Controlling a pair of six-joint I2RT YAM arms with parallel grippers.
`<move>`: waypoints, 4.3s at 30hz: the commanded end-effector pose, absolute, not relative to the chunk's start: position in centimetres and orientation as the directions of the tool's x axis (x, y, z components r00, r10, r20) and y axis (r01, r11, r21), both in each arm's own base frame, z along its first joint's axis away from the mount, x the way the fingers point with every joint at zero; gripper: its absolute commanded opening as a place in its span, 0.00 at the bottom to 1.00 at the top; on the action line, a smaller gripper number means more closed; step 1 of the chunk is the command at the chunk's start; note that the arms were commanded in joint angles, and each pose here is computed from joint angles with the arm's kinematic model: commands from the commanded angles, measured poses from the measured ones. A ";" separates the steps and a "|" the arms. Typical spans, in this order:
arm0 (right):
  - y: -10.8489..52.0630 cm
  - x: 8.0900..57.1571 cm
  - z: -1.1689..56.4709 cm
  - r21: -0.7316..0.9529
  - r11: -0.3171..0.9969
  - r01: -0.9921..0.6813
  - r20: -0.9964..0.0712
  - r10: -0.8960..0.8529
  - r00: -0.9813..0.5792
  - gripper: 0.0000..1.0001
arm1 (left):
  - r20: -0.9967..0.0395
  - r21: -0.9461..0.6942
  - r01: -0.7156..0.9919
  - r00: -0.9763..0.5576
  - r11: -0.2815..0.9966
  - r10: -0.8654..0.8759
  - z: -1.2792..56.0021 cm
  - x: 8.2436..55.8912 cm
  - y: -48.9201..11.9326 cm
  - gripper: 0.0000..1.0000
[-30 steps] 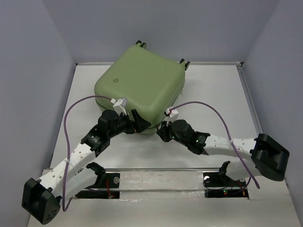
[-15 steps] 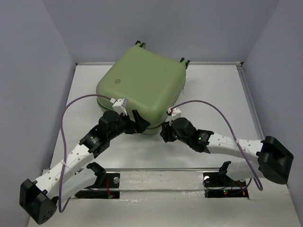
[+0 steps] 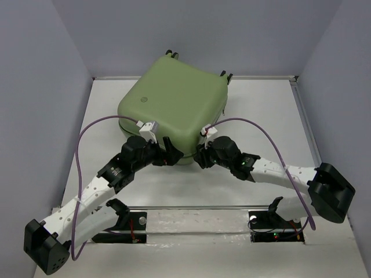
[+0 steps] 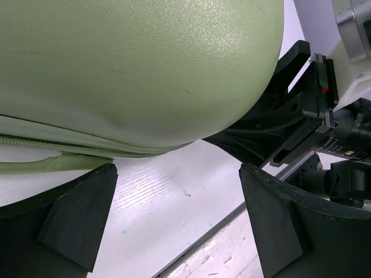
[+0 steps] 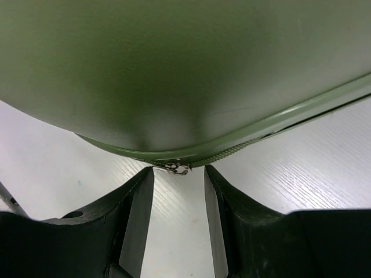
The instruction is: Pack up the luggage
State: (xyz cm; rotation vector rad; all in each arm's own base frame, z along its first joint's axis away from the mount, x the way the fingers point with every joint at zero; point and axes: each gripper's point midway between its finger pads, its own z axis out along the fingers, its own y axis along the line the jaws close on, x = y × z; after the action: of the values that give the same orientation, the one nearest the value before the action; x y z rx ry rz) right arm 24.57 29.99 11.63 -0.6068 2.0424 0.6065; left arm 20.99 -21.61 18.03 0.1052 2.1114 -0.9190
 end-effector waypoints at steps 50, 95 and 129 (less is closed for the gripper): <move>40.0 7.9 13.4 0.645 0.240 -0.725 -0.733 -0.072 -0.676 0.07 | -0.757 -0.618 0.464 -0.570 0.635 -0.320 24.5 25.1 -28.1 0.99; 17.9 35.4 17.8 0.363 0.932 -0.003 -0.809 0.313 -0.498 0.07 | -0.709 -0.553 -0.219 -0.383 0.804 -0.592 24.3 53.1 3.4 0.99; 30.0 48.3 23.8 0.529 0.738 -0.418 -0.750 0.176 -0.638 0.46 | -0.615 -0.685 -0.062 -0.485 0.726 -0.621 17.7 32.0 -6.2 0.99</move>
State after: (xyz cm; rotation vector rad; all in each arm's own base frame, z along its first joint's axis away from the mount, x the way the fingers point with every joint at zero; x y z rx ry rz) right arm 50.25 21.57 14.54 0.0641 2.2848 0.4880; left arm 35.68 -2.29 21.24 -0.6009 1.8217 -0.6070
